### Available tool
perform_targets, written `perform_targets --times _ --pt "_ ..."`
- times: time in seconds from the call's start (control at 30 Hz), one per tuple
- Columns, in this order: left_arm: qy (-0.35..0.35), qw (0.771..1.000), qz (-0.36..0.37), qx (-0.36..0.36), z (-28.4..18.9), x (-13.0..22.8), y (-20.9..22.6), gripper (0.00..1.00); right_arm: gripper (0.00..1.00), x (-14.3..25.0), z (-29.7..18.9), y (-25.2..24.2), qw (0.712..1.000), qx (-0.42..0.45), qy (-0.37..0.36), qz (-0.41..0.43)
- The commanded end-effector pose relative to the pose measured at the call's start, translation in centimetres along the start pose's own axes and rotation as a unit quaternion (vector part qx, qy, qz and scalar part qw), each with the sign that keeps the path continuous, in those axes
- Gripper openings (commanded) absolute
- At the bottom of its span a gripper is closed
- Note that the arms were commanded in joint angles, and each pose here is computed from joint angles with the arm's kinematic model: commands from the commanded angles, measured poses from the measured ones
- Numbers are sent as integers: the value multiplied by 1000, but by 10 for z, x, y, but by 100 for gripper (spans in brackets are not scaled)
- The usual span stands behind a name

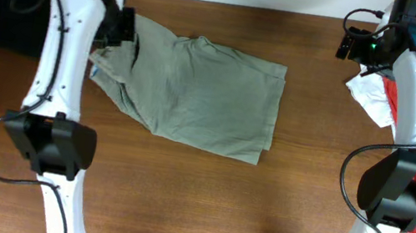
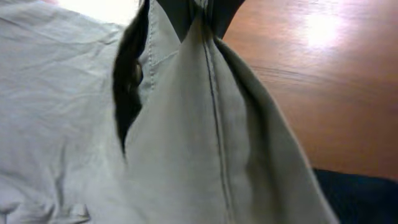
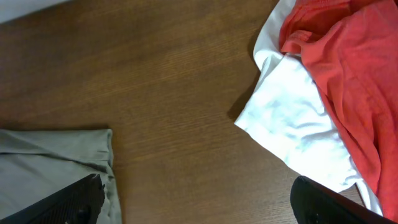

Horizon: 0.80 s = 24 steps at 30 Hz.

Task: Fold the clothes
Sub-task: 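Grasp the folded edge with the left gripper and fold it over again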

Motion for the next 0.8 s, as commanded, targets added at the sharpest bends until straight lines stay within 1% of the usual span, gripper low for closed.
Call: perform_targets --times 0.0,0.07,0.13,0.2,0.23,0.33,0.5,0.63,0.7,0.77 --pt "-60 998 -12 -15 -42 -6 13 0 99 -5 -6 -4 1000 5 -10 8" --pt "-80 996 -15 -33 -53 -8 22 0 99 -5 -6 -4 1000 5 -10 8" --pt "-78 995 -20 -62 -60 -3 33 0 99 -5 -6 -4 1000 5 -10 8" --pt "-69 995 -22 -68 -60 2 35 0 99 -5 -6 -4 1000 5 -10 8" --pt "-70 996 -20 -58 -60 1 30 0 99 -5 -6 -4 1000 5 -10 8" --pt "-81 997 3 9 -58 -2 -12 0 99 -5 -6 -4 1000 5 -10 8" --pt "-79 993 69 48 -44 13 -83 0 99 -5 -6 -4 1000 5 -10 8" --pt "-61 987 115 96 -11 33 -141 0 99 -5 -6 -4 1000 5 -10 8" --pt "-37 982 139 123 15 53 -169 0 99 -5 -6 -4 1000 5 -10 8" --pt "-33 981 149 123 30 61 -178 0 98 -5 -6 -4 1000 5 -10 8"
Point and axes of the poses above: each gripper's point midway between its finger pads, its own z axis out along the fingers, its own y axis along the line the jaws close on, x = y × z, the point moved 1 cm from there along -z, back along the fingers, and after that the axes turned 5 degrees about -z, right-handed, at the moved point
